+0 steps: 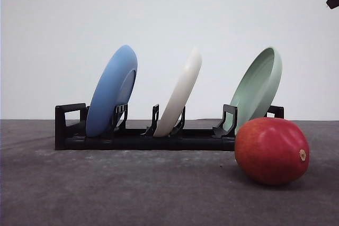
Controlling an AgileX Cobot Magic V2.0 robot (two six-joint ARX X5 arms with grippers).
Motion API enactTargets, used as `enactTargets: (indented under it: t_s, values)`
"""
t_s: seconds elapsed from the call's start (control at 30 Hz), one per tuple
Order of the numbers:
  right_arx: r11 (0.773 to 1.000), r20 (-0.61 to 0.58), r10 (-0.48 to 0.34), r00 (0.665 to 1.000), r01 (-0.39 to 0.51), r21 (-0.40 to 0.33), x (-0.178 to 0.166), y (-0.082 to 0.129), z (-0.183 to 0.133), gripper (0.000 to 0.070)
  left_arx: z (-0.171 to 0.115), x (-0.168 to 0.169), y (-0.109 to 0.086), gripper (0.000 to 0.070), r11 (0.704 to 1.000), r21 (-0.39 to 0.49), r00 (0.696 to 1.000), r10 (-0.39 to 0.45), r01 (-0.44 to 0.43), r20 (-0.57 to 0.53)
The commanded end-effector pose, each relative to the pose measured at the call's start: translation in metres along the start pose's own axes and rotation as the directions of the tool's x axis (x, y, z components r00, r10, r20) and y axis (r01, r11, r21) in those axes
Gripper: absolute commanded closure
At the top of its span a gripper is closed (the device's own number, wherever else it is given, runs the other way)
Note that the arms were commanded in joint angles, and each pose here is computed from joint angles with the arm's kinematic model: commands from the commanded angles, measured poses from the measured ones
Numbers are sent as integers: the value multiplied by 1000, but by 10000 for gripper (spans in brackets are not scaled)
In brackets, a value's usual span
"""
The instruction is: Place pomegranate in white plate
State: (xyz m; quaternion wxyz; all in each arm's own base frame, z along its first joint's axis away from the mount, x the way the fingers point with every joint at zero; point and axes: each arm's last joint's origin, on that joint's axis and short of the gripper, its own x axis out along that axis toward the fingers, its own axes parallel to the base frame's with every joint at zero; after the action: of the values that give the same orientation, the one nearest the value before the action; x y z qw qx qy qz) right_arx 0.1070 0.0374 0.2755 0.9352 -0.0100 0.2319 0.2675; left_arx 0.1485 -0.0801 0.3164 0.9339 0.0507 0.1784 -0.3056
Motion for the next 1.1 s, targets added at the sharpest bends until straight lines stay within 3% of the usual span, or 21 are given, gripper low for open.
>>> enactTargets:
  t_s: [0.0, 0.27, 0.7, 0.9, 1.07]
  values:
    - [1000, 20, 6, 1000, -5, -14, -2, 1, 5, 281, 7, 6, -4, 265, 997, 66, 999, -29, 27, 25]
    - [1000, 22, 5, 1000, -5, -15, -2, 1, 5, 281, 12, 50, -24, 267, 986, 121, 991, -125, 118, 51]
    - [1000, 37, 4, 999, -4, -19, -2, 1, 6, 282, 6, 141, -56, 271, 987, 141, 987, -94, 76, 127]
    - [1000, 37, 4, 999, -3, -19, -2, 1, 6, 282, 9, 184, -69, 272, 989, 144, 996, -52, 40, 78]
    - [1000, 37, 4, 999, -3, -20, -2, 1, 6, 282, 13, 215, -72, 300, 993, 121, 999, 1, 4, -39]
